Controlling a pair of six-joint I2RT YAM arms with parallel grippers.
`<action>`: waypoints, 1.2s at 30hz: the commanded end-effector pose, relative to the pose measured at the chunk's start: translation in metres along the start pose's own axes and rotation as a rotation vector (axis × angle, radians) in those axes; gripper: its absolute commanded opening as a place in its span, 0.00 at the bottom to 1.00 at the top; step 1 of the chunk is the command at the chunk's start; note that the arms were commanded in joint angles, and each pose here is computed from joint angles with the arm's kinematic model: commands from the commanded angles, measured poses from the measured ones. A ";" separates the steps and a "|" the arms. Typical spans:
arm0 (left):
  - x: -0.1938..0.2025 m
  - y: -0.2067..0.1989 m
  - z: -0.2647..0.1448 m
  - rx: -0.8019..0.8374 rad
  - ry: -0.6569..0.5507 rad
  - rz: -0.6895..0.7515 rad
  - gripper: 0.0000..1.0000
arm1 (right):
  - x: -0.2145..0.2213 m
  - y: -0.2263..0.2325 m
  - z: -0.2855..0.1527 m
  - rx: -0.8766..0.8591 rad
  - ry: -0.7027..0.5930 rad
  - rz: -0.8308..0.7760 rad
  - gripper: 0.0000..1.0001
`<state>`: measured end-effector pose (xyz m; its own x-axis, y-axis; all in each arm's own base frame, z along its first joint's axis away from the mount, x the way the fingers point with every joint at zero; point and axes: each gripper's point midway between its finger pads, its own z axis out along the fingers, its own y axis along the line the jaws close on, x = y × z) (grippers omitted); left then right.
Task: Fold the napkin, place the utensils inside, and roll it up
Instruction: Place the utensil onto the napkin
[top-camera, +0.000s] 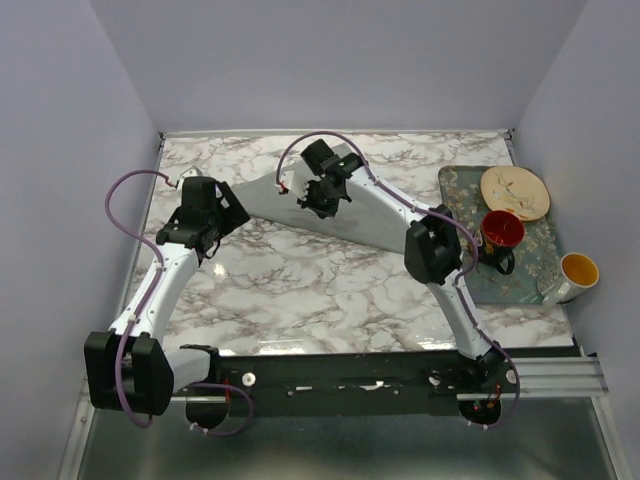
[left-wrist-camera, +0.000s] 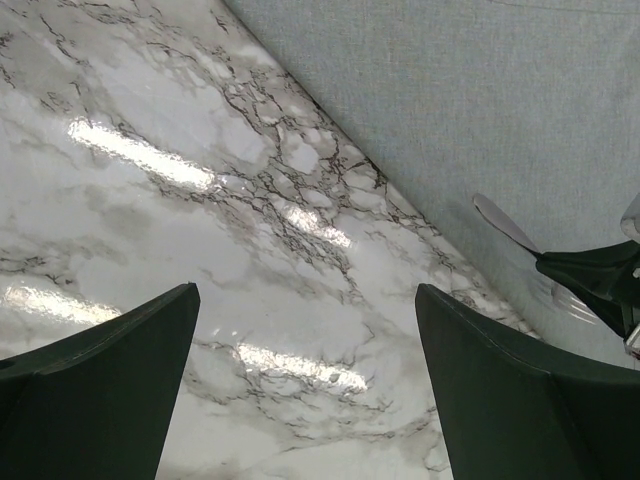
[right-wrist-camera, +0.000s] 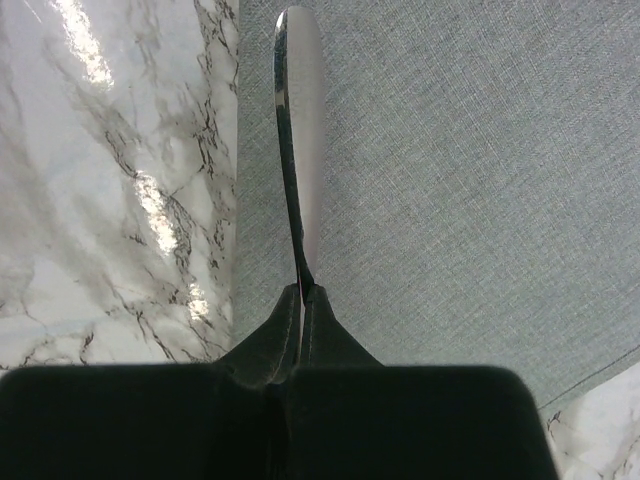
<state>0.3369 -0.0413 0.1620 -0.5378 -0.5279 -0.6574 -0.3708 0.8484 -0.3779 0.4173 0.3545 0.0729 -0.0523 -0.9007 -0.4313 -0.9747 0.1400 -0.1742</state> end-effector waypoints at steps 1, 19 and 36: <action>0.002 -0.005 0.003 0.028 0.014 0.004 0.98 | 0.001 0.005 0.015 -0.048 -0.005 0.033 0.00; 0.007 -0.003 0.005 0.028 0.027 0.005 0.97 | -0.001 0.000 0.042 -0.050 -0.024 0.068 0.01; 0.008 -0.006 0.006 0.044 0.035 0.004 0.98 | -0.004 -0.002 0.051 -0.055 -0.052 0.087 0.01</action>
<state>0.3369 -0.0478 0.1549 -0.5633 -0.5276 -0.6359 -0.3547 0.8495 -0.3905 0.4265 0.3712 0.0380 -0.1145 -0.8803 -0.4604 -0.9772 0.1833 -0.1074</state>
